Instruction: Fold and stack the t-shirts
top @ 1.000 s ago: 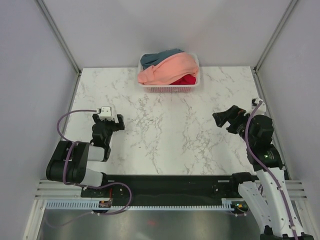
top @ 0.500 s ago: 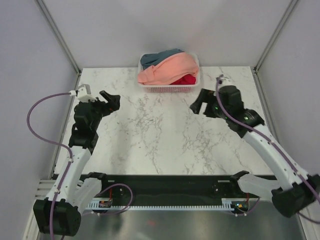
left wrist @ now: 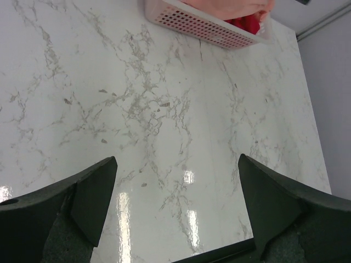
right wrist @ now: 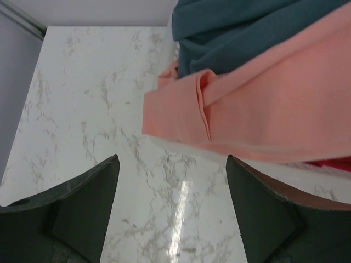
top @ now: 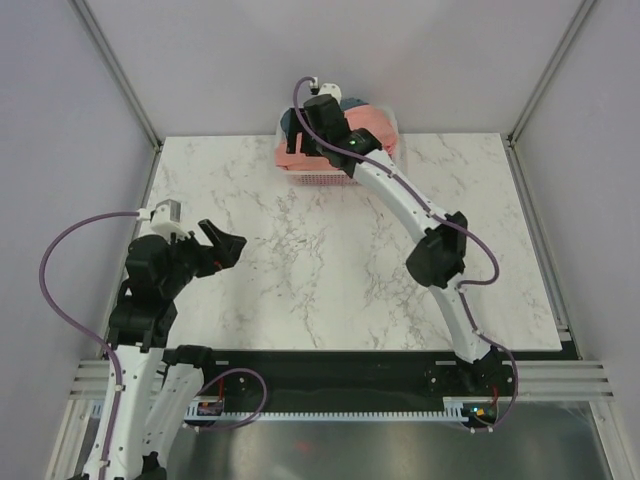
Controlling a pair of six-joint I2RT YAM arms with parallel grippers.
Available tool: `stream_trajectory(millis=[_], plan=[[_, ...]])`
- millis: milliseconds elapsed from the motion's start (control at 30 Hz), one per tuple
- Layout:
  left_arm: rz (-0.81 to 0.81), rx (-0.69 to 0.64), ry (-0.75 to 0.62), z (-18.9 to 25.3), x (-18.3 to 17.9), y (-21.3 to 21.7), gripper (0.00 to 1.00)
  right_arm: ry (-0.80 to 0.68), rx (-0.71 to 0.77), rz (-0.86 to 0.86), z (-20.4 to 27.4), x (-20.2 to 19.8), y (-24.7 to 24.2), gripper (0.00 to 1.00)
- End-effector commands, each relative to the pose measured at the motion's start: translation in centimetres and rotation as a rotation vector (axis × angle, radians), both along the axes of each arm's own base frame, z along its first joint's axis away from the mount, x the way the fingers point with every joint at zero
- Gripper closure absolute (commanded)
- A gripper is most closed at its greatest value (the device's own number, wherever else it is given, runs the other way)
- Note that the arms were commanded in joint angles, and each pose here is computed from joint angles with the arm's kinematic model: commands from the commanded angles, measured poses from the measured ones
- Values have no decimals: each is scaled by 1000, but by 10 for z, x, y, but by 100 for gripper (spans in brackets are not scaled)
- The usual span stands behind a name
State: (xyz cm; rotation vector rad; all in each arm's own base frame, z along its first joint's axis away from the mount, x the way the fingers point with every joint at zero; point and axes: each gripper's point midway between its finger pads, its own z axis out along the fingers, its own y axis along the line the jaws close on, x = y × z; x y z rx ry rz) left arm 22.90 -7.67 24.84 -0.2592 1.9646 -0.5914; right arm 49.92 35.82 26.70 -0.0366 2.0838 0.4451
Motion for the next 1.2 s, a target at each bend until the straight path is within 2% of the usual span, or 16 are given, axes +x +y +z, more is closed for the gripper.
stream_trajectory(millis=[0,233,300,333,367,433,467,533,567,700,800,833,933,1033,1100,1167], plan=[[-75,11,55,-10,-8,-9,0,-68,4,-16,0,30,17,14],[-165,-24,102,-19,-7,-24,0,-94,38,-52,-56,74,26,16],[-173,-29,88,-16,-9,-25,0,-99,60,-46,-66,83,31,26],[-176,-30,83,-16,-10,-26,0,-93,55,-44,-74,83,32,31],[-179,-31,79,-15,-10,-26,0,-97,59,-46,-75,84,32,46],[-182,-32,86,-17,-10,-27,0,-103,53,-60,-77,82,32,59],[-178,-32,91,-18,-9,-27,0,-122,61,-58,-66,80,33,75],[-179,-31,102,-21,-8,-27,0,-140,60,-47,-54,75,37,97],[-179,-31,105,-21,-7,-27,0,-152,63,-40,-47,73,38,100],[-166,-27,99,-21,-7,-25,0,-273,92,27,28,47,52,100],[-154,-24,89,-20,-8,-23,0,-441,153,88,132,9,53,100],[-149,-23,88,-19,-7,-22,0,-523,180,109,185,-18,45,100],[-134,-19,84,-19,-8,-20,0,-663,253,131,277,-77,8,100],[-109,-12,88,-20,-7,-16,0,-708,248,76,315,-120,-48,100],[-76,-2,95,-22,-4,-11,0,-691,197,-32,308,-131,-86,98],[-38,3,113,-26,0,-5,0,-605,136,-135,269,-149,-128,54]])
